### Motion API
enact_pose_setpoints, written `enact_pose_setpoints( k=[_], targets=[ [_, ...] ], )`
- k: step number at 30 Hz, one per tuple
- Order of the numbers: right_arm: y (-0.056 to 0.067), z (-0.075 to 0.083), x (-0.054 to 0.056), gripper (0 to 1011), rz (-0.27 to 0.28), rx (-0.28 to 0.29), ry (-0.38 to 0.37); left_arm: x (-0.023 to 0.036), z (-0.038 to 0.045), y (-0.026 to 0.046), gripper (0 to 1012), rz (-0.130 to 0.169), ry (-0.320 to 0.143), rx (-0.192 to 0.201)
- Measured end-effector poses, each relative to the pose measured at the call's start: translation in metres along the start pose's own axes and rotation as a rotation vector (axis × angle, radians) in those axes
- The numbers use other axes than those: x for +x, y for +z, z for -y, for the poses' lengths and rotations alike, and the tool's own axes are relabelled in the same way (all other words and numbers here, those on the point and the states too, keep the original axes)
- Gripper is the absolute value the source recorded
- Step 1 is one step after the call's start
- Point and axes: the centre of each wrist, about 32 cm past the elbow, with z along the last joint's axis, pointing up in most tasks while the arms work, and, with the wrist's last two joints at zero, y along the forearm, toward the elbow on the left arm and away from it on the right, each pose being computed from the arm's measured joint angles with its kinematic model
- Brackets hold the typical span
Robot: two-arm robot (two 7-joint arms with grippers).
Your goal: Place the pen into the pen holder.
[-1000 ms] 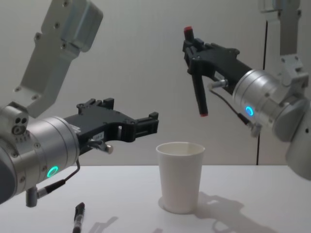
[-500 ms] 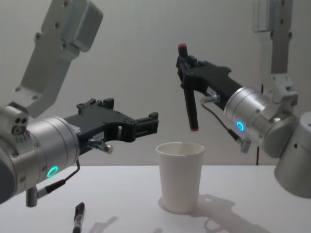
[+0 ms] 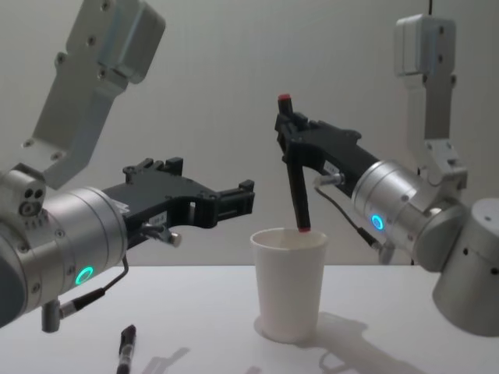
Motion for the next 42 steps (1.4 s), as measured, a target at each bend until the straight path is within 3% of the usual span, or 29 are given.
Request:
enact_pose_setpoints(
  k=[17, 25, 35, 42],
  targets=[
    [-0.011, 0.004, -0.005, 176, -0.012, -0.044, 0.014, 0.0000, 0.0000, 0.0000, 1004, 0.000, 0.000, 0.000],
    [-0.013, 0.005, -0.005, 363, -0.011, -0.054, 0.016, 0.0000, 0.0000, 0.0000, 1004, 0.000, 0.000, 0.000],
    [-0.014, 0.008, -0.005, 724, -0.006, -0.063, 0.013, 0.0000, 0.0000, 0.0000, 1004, 0.000, 0.000, 0.000],
    [-0.012, 0.009, -0.005, 907, 0.002, -0.062, 0.009, 0.0000, 0.0000, 0.0000, 1004, 0.000, 0.000, 0.000]
  ],
)
